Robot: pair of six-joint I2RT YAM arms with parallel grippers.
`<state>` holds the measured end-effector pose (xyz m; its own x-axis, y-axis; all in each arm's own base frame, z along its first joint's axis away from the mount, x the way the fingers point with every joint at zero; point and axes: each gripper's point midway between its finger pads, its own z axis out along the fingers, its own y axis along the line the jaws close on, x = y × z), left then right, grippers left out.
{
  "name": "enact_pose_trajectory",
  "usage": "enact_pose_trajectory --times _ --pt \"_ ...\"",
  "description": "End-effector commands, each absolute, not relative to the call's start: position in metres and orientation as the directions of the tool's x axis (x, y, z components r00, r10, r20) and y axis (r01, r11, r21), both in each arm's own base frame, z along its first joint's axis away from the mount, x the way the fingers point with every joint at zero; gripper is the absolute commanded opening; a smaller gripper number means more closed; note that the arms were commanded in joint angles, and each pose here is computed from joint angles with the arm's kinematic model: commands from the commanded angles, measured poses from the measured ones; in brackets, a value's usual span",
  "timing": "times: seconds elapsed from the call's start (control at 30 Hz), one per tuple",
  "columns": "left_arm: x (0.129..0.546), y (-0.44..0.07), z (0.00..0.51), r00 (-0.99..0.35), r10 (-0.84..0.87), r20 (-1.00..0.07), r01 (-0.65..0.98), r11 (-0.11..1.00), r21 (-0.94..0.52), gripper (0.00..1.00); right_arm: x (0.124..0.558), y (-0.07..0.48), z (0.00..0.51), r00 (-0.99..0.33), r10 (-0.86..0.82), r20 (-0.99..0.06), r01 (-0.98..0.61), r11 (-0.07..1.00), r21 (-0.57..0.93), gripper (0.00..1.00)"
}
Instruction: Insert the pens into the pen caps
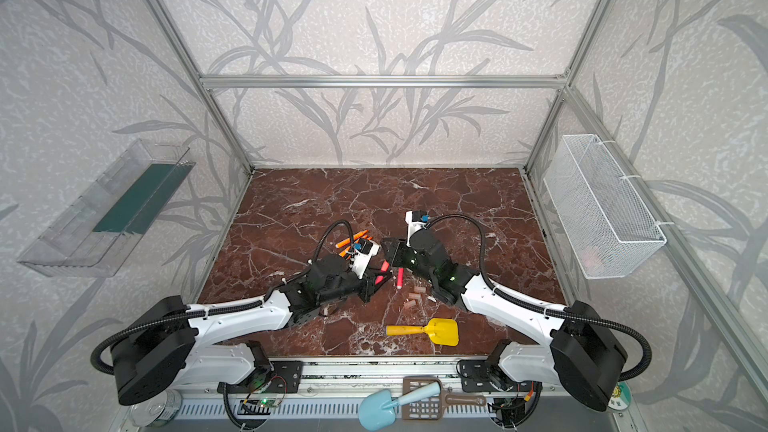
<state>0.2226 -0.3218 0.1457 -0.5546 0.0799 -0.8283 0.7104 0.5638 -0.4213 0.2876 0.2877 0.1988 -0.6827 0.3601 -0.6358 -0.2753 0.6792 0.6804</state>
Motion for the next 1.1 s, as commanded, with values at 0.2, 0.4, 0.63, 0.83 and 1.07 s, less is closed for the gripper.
enact_pose_trajectory --times 0.2,0.4,0.63,0.83,1.07 --pt "0.227 -0.327 0.156 -0.532 0.070 -0.844 0.722 0.558 -0.409 0.00 0.294 0.281 0.222 -0.623 0.394 -0.675 -0.292 0.684 0.669 0.39" --pt "0.227 -0.327 0.153 -0.535 0.074 -0.842 0.720 0.561 -0.408 0.00 0.294 0.280 0.222 -0.623 0.394 -0.675 -0.291 0.684 0.669 0.32" --pt "0.227 -0.327 0.153 -0.532 0.073 -0.843 0.719 0.564 -0.405 0.00 0.293 0.283 0.215 -0.644 0.376 -0.666 -0.285 0.690 0.665 0.21" --pt "0.236 -0.322 0.155 -0.515 0.062 -0.855 0.699 0.608 -0.377 0.00 0.288 0.287 0.205 -0.678 0.350 -0.647 -0.276 0.694 0.665 0.11" --pt "0.253 -0.316 0.173 -0.472 0.047 -0.880 0.665 0.674 -0.321 0.00 0.277 0.301 0.186 -0.705 0.328 -0.629 -0.266 0.701 0.662 0.06"
